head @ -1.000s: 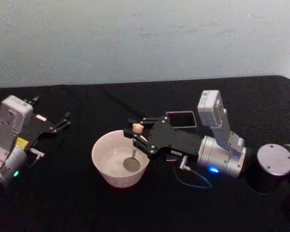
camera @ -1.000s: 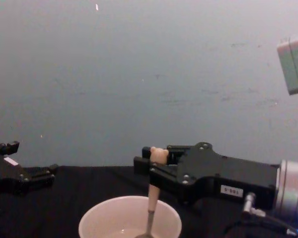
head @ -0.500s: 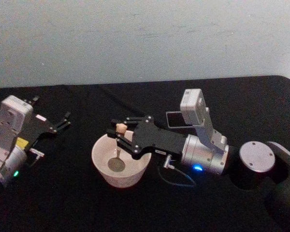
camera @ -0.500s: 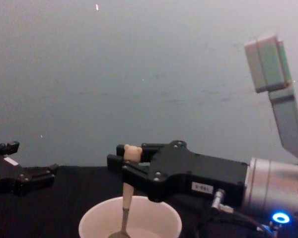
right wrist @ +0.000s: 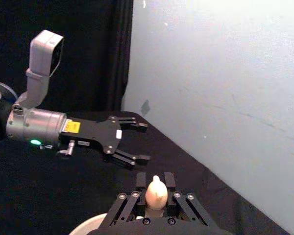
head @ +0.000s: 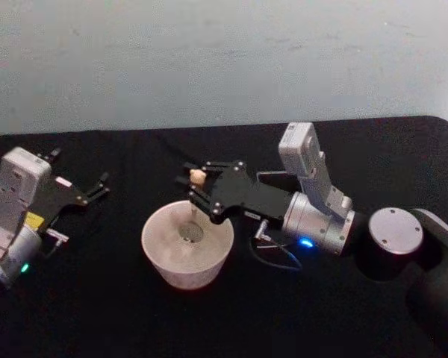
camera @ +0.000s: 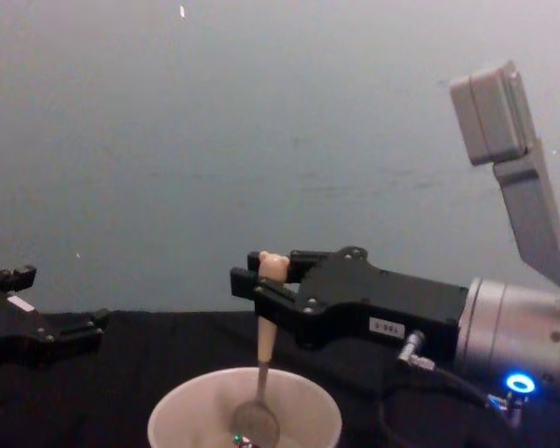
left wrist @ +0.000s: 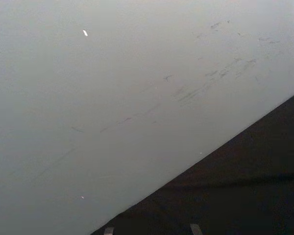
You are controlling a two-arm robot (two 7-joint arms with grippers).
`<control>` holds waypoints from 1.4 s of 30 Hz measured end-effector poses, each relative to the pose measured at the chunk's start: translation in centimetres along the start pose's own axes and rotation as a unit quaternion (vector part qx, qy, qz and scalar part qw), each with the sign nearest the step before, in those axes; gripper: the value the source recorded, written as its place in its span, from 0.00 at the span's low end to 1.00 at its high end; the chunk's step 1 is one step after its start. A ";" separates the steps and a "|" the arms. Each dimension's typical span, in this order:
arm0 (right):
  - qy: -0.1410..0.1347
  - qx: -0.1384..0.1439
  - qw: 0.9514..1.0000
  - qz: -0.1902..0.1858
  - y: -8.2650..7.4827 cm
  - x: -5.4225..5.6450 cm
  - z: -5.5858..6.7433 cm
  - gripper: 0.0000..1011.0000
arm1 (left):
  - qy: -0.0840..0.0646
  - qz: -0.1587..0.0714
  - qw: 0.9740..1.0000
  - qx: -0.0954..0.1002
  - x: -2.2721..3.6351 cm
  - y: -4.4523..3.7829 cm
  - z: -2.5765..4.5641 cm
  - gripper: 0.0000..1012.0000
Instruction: Pick up the stirring spoon with one hand, stir inside the cup, then place it back in its original position.
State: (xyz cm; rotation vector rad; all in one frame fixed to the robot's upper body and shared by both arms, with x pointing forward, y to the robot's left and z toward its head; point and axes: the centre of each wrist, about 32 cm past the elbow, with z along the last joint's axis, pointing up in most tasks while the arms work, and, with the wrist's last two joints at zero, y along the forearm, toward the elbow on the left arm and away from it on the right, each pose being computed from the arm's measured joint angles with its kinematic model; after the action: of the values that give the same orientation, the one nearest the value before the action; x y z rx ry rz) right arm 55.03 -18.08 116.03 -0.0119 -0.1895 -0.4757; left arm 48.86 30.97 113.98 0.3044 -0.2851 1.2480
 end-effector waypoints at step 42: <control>-0.001 0.008 0.999 0.043 0.2 -1.8 0.3 0.21 | 0.000 0.000 1.000 0.000 0.00 0.00 0.00 0.99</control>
State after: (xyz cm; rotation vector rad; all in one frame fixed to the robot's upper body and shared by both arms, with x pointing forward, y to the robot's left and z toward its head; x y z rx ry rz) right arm 53.49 -17.09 116.00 -0.0053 -0.1930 -0.3889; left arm 48.86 30.97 113.98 0.3044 -0.2851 1.2480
